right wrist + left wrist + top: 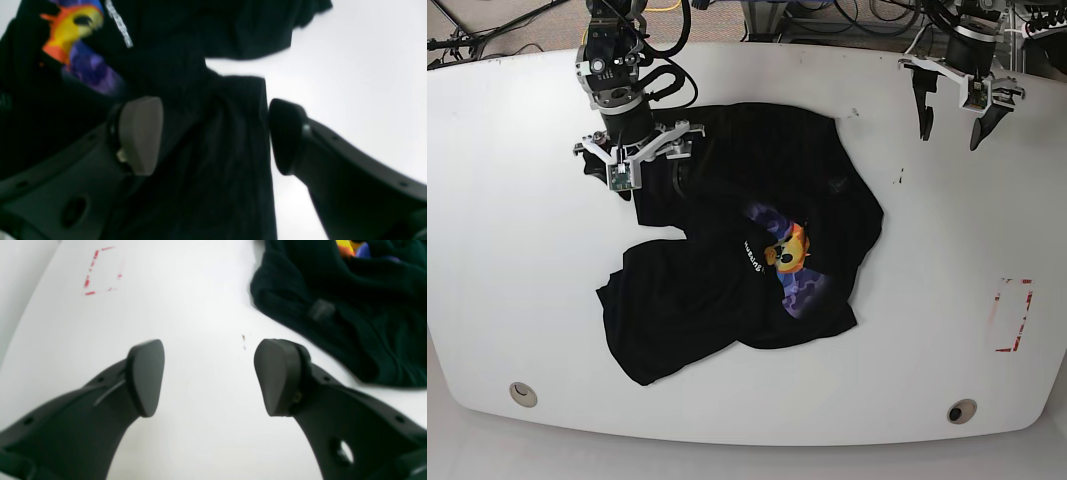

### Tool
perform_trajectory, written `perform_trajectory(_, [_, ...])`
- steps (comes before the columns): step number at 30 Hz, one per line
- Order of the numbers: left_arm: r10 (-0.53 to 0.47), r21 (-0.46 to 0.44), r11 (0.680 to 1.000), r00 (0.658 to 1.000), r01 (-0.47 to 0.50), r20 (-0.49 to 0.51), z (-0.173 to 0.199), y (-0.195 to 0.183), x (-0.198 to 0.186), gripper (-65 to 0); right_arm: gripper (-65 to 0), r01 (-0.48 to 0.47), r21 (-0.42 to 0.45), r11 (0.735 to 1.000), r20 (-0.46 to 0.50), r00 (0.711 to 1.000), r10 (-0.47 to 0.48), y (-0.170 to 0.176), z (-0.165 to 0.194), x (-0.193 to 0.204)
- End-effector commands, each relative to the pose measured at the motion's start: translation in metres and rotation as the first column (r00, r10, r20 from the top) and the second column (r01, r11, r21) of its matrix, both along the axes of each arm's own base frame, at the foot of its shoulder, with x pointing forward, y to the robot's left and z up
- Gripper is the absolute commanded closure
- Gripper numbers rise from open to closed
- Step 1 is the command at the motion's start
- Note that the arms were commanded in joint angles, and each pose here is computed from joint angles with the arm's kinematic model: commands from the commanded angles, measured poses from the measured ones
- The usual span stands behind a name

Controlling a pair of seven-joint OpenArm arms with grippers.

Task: Fold the T-shirt properly
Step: 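Move the right gripper over the shirt's sleeve and hem area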

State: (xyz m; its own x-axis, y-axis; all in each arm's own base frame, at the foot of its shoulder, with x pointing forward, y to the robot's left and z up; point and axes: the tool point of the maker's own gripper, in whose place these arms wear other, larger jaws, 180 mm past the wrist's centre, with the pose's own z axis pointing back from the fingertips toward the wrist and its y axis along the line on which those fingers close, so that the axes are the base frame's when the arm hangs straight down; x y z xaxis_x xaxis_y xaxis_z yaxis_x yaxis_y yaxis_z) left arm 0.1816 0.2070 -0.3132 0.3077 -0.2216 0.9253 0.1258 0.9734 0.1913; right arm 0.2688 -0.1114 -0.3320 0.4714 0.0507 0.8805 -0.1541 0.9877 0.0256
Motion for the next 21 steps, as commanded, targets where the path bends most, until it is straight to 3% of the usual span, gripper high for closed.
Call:
perform_trajectory(1, [-0.009, -0.007, 1.000, 0.999, 0.009, 0.047, 0.013, -0.002, 0.005, -41.0, -52.0, -0.026, -0.015, 1.000, 0.081, 0.996, 0.027, 0.001, 0.021, 0.018])
perform_trajectory(7, [-0.009, -0.011, 1.000, 0.998, 0.010, 0.060, 0.015, -0.004, 0.010, -41.1, -48.7, -0.063, -0.027, 0.998, 0.103, 0.993, 0.065, 0.006, 0.026, 0.040])
perform_trajectory(15, [-0.017, -0.016, 1.000, 0.997, 0.018, 0.081, 0.018, -0.007, 0.018, -41.2, -36.7, -0.092, -0.017, 0.996, 0.042, 0.995, 0.092, 0.006, 0.005, 0.076])
perform_trajectory(21, [-0.020, -0.017, 1.000, 0.997, 0.021, 0.071, 0.016, -0.007, 0.014, -41.1, -42.0, -0.163, -0.019, 0.986, 0.001, 0.987, 0.163, 0.015, -0.006, 0.080])
